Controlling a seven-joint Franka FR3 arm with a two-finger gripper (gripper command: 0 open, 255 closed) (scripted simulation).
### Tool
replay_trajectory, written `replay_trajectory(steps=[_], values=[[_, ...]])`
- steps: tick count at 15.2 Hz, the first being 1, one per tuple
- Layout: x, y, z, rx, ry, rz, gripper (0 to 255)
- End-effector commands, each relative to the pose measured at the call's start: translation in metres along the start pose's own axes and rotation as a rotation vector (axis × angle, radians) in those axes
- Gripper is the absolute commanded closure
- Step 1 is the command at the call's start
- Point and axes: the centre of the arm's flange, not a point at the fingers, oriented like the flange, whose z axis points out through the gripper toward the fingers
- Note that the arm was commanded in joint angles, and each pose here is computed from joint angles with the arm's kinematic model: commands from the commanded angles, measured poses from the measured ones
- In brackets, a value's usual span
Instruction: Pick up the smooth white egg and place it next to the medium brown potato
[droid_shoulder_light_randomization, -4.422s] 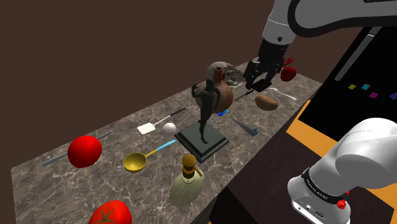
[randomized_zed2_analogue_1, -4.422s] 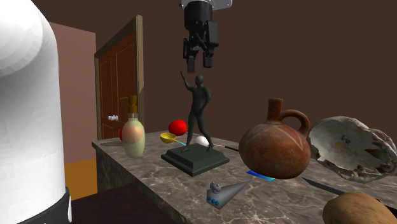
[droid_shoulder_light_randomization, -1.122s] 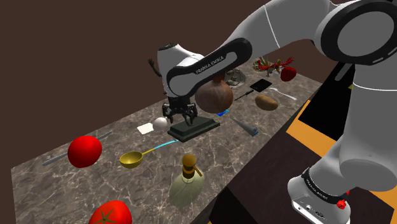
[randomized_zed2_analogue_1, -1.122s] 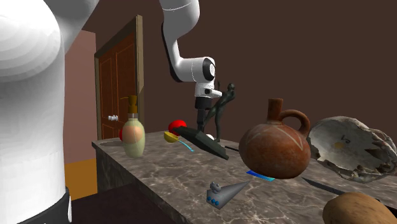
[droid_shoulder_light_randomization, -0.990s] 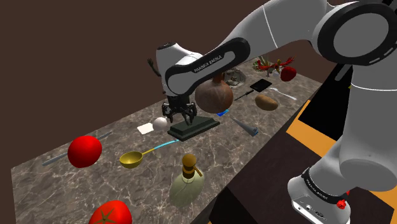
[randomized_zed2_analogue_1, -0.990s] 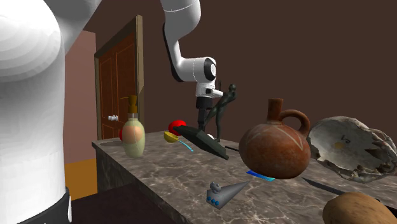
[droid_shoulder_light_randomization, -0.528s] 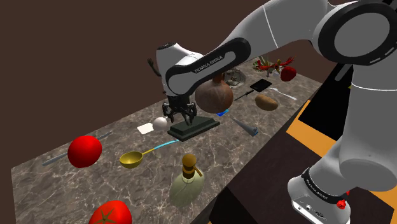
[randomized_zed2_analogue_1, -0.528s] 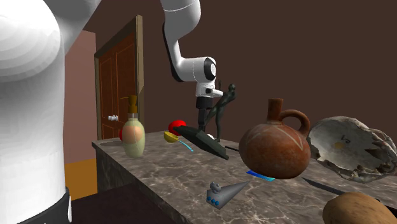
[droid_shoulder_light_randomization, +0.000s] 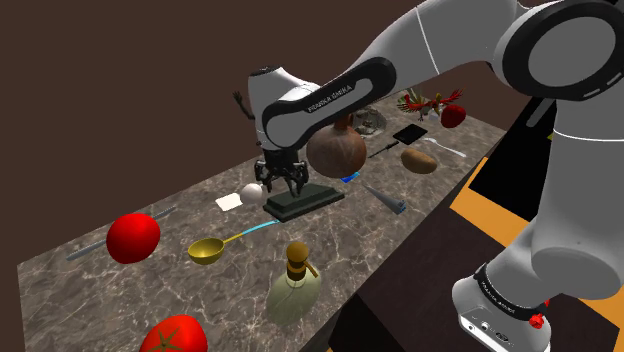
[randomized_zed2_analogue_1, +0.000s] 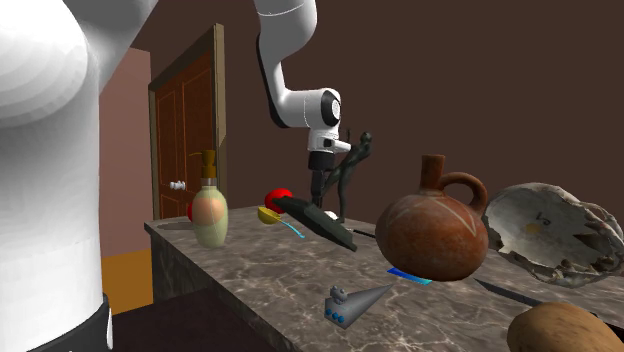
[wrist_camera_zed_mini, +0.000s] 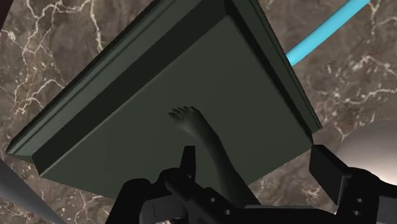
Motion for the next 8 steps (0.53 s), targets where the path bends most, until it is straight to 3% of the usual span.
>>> replay_trajectory(steps=[1, 8], values=[[-0.005, -0.024, -0.002, 0.219, 0.012, -0.001, 255], [-0.008, -0.019, -0.039, 0.219, 0.012, -0.001, 255]])
